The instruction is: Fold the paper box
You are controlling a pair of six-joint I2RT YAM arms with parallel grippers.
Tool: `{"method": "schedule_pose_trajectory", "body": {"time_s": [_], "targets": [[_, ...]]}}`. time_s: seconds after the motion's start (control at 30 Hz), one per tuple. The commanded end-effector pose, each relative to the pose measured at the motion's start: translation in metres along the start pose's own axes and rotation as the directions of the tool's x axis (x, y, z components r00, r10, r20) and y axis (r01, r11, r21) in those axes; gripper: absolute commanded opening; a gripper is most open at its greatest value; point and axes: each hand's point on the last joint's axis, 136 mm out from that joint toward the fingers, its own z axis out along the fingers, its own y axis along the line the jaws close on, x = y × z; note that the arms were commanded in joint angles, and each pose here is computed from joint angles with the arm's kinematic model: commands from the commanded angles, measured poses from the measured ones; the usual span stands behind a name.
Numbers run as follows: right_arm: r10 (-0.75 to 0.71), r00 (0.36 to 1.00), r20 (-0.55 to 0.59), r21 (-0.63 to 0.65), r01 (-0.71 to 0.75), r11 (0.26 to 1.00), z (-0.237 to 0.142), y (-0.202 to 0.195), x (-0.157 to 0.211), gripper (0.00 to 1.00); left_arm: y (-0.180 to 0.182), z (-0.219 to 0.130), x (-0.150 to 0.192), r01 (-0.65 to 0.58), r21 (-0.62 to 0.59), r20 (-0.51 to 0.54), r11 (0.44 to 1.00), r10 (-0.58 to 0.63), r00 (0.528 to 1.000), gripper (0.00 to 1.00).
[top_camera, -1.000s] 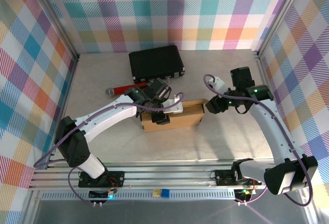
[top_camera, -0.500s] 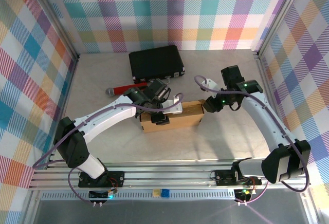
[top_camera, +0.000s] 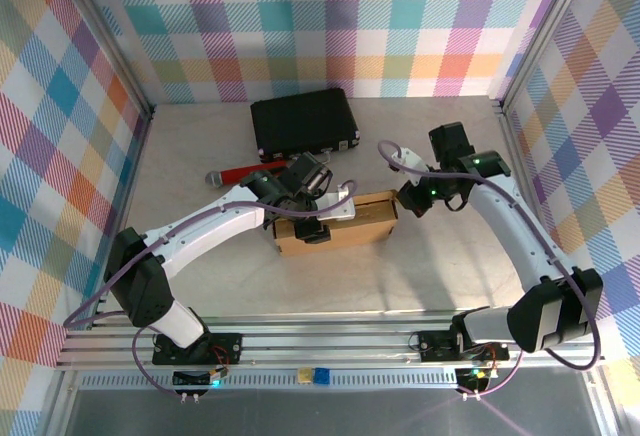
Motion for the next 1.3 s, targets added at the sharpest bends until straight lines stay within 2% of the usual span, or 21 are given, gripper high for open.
{"method": "schedule_pose_trajectory", "body": {"time_s": [0.0, 0.37, 0.53, 0.73, 1.27], "targets": [[0.033, 0.999, 0.015, -0.021, -0.033, 0.999, -0.002, 0.005, -0.01, 0.0, 0.006, -0.005, 0.0, 0.016, -0.024, 0.016, 1.0, -0.016, 1.0, 0.61], [0.217, 0.976, -0.002, -0.011, -0.217, 0.976, -0.002, 0.002, -0.015, 0.0, 0.014, -0.003, 0.0, 0.045, -0.046, 0.007, 0.998, -0.045, 0.999, 0.61], [0.316, 0.948, -0.038, 0.005, -0.316, 0.949, -0.001, 0.002, -0.007, 0.0, 0.019, -0.002, -0.001, 0.061, -0.061, 0.002, 0.996, -0.061, 0.998, 0.62], [0.43, 0.903, -0.01, 0.024, -0.43, 0.903, -0.003, 0.001, -0.008, 0.0, 0.021, -0.002, -0.003, 0.079, -0.063, 0.004, 0.995, -0.079, 0.997, 0.63], [0.476, 0.873, 0.111, 0.075, -0.485, 0.871, 0.0, -0.005, -0.013, 0.0, 0.038, -0.001, -0.004, 0.188, -0.078, -0.006, 0.979, -0.189, 0.982, 0.65]]}}
